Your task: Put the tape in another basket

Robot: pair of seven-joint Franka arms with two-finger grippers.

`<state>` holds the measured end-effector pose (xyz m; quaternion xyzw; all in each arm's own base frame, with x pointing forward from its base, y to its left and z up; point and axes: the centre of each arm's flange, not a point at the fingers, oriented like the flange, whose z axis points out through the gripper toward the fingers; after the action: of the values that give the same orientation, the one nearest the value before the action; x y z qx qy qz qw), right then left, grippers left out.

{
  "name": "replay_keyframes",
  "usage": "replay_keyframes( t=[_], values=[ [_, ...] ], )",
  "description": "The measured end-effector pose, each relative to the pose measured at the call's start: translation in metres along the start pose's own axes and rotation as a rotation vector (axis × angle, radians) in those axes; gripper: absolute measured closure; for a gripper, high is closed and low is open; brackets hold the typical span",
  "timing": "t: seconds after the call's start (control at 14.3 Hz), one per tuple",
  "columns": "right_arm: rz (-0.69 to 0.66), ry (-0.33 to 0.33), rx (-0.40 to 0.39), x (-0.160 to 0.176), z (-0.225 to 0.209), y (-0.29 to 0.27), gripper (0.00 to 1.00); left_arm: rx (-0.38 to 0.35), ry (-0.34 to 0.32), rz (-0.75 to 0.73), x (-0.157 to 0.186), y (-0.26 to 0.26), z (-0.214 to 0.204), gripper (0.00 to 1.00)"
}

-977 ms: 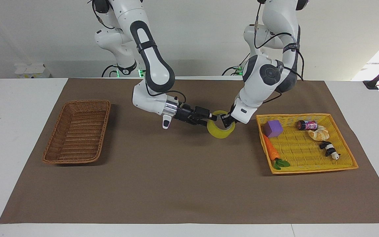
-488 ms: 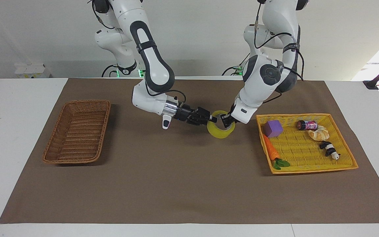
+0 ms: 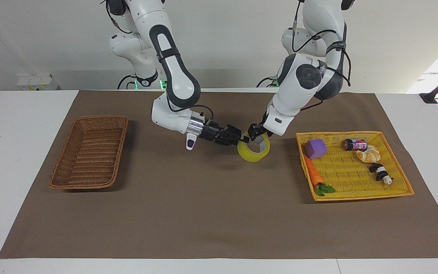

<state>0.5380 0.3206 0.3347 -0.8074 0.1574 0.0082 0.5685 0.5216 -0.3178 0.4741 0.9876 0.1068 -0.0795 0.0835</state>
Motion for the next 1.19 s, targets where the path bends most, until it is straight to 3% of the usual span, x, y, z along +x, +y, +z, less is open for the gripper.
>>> replay_keyframes(
  t=[0.07, 0.28, 0.42, 0.56, 0.77, 0.98, 1.19],
  values=[
    [0.000, 0.001, 0.000, 0.000, 0.000, 0.000, 0.44, 0.005, 0.012, -0.005, 0.003, -0.005, -0.016, 0.00],
    [-0.051, 0.010, -0.047, 0.019, -0.020, 0.002, 0.45, 0.040, 0.054, -0.012, 0.025, -0.046, -0.062, 0.00],
    [-0.125, -0.005, -0.107, 0.049, -0.065, 0.002, 0.45, 0.038, 0.082, -0.045, 0.044, -0.096, -0.102, 0.00],
    [-0.175, -0.037, -0.140, 0.087, -0.136, 0.002, 0.45, 0.017, 0.120, -0.085, 0.057, -0.148, -0.140, 0.00],
    [-0.195, -0.064, -0.175, 0.134, -0.278, 0.012, 0.46, 0.006, 0.147, -0.113, 0.075, -0.213, -0.164, 0.00],
    [-0.158, -0.037, -0.220, 0.147, -0.400, 0.041, 0.46, 0.039, 0.171, -0.139, 0.092, -0.277, -0.177, 0.00],
    [-0.123, -0.060, -0.298, 0.135, -0.483, 0.079, 0.46, 0.043, 0.183, -0.200, 0.099, -0.326, -0.186, 0.00]
  ],
)
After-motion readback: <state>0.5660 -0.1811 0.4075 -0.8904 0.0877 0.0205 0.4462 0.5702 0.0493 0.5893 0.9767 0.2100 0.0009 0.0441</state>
